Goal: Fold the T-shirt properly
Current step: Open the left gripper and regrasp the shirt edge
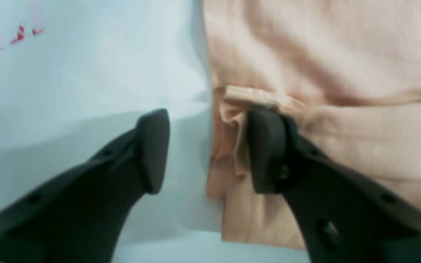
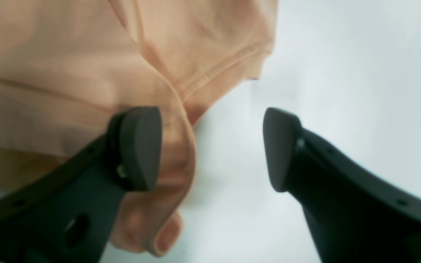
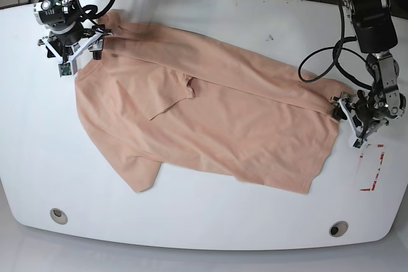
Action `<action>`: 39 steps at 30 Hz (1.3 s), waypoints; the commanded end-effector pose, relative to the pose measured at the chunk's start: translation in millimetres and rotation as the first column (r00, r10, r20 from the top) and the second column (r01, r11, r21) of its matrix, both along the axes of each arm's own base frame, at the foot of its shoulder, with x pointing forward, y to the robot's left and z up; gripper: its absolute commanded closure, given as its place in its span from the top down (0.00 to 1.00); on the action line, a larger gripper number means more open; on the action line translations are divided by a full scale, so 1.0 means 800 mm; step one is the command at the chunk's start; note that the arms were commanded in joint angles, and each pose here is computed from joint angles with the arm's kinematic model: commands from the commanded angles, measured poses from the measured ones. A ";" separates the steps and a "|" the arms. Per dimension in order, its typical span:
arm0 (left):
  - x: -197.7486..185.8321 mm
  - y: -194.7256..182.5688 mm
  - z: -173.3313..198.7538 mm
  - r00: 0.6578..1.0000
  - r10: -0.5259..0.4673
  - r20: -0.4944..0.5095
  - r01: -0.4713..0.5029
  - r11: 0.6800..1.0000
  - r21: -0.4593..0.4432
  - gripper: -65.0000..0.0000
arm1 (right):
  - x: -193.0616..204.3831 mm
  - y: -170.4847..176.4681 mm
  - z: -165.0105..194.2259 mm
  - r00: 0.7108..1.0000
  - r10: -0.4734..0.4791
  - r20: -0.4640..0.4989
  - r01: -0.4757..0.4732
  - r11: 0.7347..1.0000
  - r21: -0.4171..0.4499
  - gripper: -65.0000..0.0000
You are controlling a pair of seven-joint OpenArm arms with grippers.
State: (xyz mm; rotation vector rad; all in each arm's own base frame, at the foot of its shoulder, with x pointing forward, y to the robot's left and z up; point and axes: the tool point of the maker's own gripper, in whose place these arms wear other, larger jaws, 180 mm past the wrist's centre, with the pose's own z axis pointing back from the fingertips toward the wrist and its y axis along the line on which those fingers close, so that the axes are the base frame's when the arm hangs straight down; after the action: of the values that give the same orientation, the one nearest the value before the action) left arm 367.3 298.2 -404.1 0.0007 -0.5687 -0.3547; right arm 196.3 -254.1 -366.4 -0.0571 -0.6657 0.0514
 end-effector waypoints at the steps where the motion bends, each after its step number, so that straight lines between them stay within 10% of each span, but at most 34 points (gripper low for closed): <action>1: 0.018 0.006 0.024 0.998 0.001 0.055 -0.002 1.000 0.004 0.52 | 0.001 0.010 0.010 0.999 0.006 0.049 -0.008 0.999 0.041 0.58; 25: 0.021 0.039 0.135 0.941 0.121 0.316 -0.083 0.988 -0.133 0.52 | -0.041 0.031 -0.013 1.000 -0.016 0.001 0.015 0.991 0.131 0.73; 39: -0.003 0.063 0.125 0.936 0.180 0.302 -0.144 0.980 -0.138 0.52 | -0.068 0.030 -0.058 0.995 -0.046 -0.085 0.061 0.983 0.174 0.73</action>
State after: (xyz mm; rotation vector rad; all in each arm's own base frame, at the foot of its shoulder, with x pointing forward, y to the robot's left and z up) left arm 357.6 342.6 -323.9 -0.0257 -0.8418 -0.1494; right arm 139.9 -228.2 -413.2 0.0920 -0.5697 -0.0480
